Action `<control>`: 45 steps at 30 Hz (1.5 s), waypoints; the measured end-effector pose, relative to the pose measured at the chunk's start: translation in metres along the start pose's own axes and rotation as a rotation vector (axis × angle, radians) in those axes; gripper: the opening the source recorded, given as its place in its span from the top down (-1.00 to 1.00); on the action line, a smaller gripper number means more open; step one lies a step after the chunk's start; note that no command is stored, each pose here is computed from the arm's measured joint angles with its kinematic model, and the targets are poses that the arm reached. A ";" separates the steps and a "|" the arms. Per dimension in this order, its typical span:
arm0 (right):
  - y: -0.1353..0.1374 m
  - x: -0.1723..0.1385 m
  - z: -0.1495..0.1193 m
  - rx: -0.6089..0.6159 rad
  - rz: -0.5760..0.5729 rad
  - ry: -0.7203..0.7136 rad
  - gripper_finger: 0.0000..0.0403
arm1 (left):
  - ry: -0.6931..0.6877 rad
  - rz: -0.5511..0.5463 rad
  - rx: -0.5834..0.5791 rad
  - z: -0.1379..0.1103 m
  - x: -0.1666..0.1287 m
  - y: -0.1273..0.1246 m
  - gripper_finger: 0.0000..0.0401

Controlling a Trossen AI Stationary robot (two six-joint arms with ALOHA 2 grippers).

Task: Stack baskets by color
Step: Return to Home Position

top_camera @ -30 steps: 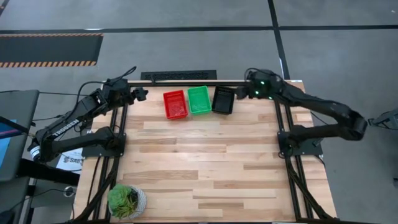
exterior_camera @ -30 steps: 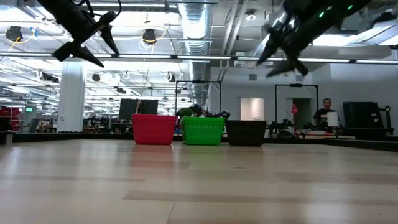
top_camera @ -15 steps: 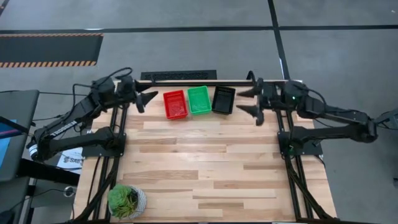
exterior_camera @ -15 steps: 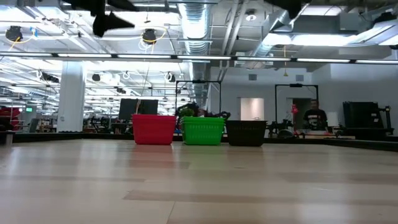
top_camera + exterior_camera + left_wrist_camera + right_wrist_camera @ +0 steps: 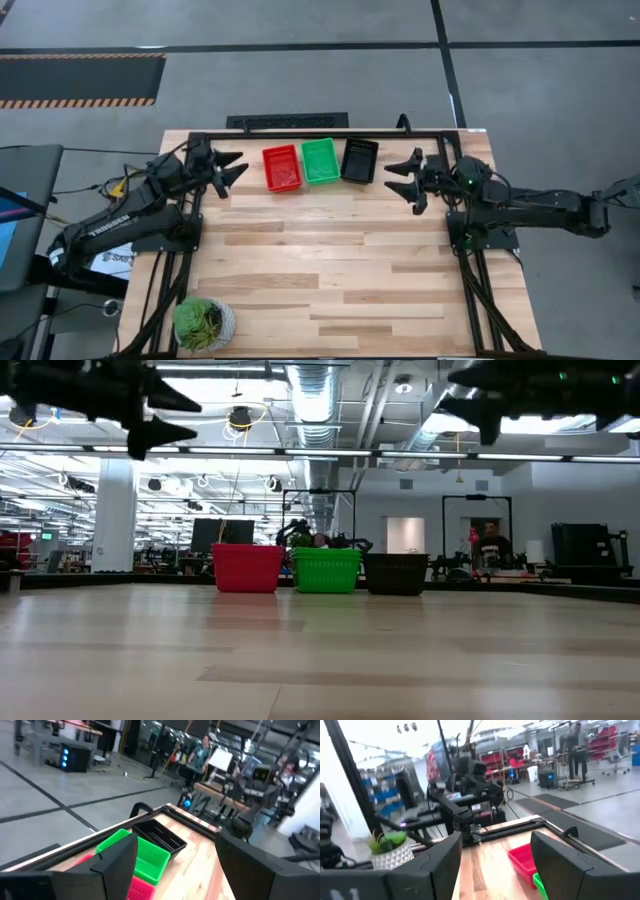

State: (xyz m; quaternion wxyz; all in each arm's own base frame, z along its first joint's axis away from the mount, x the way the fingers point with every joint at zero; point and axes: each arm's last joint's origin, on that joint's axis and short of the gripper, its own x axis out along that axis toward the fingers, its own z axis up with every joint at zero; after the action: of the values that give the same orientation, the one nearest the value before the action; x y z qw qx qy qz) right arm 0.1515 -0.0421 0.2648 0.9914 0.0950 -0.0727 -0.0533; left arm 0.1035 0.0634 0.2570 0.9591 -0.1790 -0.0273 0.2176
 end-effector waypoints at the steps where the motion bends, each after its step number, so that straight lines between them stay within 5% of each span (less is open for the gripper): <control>1: -0.003 -0.004 -0.007 0.017 -0.010 -0.015 -0.29 | -0.015 0.008 -0.010 -0.004 -0.004 0.001 -0.28; 12: -0.022 -0.047 -0.073 0.234 -0.126 -0.063 -0.29 | -0.158 -0.022 -0.112 -0.050 -0.032 0.015 -0.28; 19: -0.023 -0.049 -0.082 0.260 -0.197 0.012 -0.29 | -0.062 0.019 -0.237 -0.083 -0.021 0.029 -0.28; 29: -0.019 -0.048 -0.084 0.247 -0.176 0.036 -0.29 | -0.058 0.014 -0.220 -0.084 -0.020 0.029 -0.28; 45: -0.024 -0.055 -0.112 0.333 -0.282 0.310 -0.29 | -0.054 0.014 -0.199 -0.085 -0.019 0.028 -0.28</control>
State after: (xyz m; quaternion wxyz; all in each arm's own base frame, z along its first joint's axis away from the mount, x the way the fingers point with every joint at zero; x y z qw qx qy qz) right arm 0.1127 -0.0390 0.1438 0.9442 0.2728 0.0862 -0.1630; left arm 0.0856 0.0507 0.1680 0.9339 -0.2674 -0.0735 0.2255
